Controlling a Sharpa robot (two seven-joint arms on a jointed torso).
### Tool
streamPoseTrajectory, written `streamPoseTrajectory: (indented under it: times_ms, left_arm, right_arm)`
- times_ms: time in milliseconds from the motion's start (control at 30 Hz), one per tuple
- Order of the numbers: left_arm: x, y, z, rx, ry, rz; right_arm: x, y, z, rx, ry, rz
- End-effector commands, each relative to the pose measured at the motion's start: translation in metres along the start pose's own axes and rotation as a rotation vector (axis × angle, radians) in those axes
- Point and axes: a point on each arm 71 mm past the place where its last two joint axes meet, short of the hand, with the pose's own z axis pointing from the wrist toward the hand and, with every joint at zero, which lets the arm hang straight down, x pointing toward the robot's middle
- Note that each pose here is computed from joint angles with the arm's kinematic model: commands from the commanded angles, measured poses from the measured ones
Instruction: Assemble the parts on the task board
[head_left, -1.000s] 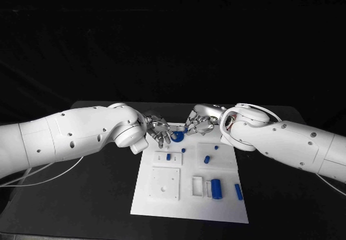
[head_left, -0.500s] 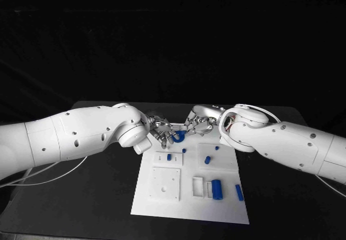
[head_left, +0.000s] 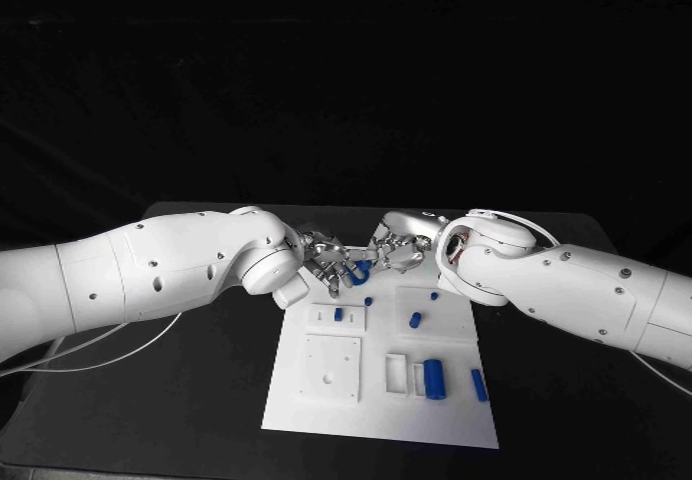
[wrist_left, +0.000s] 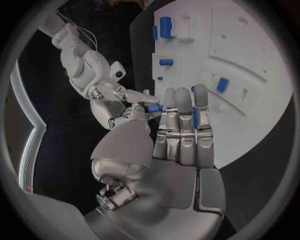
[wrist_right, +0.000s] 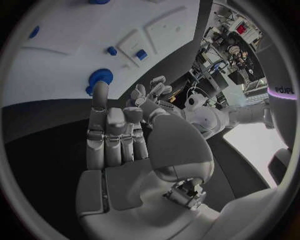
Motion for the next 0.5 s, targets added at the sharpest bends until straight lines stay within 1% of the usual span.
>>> streamPoseTrajectory:
  times_ms: [33,500]
  left_arm:
    - [0.0031,-0.0032,0.0004,0.026,0.026,-0.025]
    - [0.0026,-0.0028,0.0001,0.031,0.028,-0.035]
  right_arm:
    - [0.0003,0.0017,0.0004,-0.004,-0.004,-0.009]
    - [0.0014,0.0038,0.0002,-0.012,0.001,-0.007]
